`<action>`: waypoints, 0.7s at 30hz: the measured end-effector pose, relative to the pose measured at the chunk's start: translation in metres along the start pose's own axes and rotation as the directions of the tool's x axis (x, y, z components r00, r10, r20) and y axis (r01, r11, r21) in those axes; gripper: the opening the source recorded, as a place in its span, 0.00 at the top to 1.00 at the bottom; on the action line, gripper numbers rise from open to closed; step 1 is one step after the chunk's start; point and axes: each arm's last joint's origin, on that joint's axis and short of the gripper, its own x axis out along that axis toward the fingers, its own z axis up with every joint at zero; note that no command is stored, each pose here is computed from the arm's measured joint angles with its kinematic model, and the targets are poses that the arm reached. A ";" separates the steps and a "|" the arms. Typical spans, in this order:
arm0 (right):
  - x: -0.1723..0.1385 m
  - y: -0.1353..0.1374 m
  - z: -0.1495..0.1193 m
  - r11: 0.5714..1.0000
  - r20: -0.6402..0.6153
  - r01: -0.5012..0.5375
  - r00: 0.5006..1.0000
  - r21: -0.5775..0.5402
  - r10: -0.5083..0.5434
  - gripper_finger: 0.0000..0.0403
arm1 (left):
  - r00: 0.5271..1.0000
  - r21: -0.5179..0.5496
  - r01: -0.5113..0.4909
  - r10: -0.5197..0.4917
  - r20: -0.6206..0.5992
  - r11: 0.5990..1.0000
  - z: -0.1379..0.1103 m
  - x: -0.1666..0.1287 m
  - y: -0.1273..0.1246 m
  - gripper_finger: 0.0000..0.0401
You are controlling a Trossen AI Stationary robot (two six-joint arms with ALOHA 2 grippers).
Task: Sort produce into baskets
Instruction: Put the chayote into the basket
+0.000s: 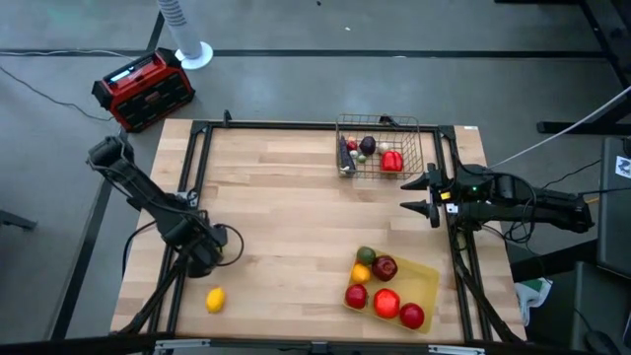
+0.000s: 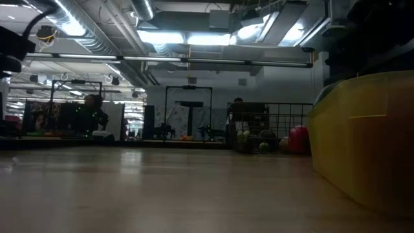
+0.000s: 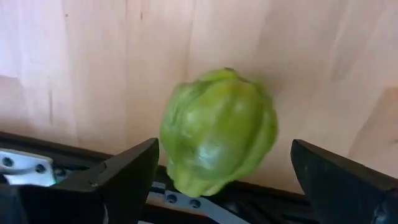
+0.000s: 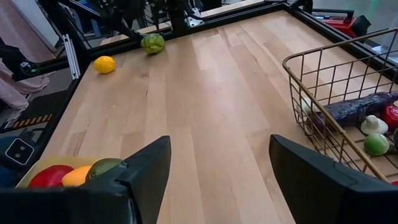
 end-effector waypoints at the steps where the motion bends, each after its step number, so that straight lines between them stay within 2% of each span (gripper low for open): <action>1: 0.000 0.000 0.000 1.000 0.000 0.000 1.000 0.000 0.000 0.33 | 1.000 0.014 -0.012 0.012 -0.006 1.000 0.002 0.002 0.000 0.11; 6: 0.000 0.000 0.000 1.000 0.000 0.000 1.000 0.000 0.000 0.33 | 0.998 0.052 -0.048 0.050 -0.036 0.997 0.008 0.009 -0.001 0.11; 14: 0.000 0.000 0.000 1.000 0.000 0.000 1.000 0.000 0.000 0.33 | 0.992 0.055 -0.103 0.106 -0.062 0.993 0.013 0.018 -0.004 0.11; 21: 0.000 0.000 0.000 1.000 0.000 0.000 1.000 0.000 0.000 0.33 | 0.995 0.052 -0.087 0.090 -0.048 0.995 0.019 0.027 -0.011 0.11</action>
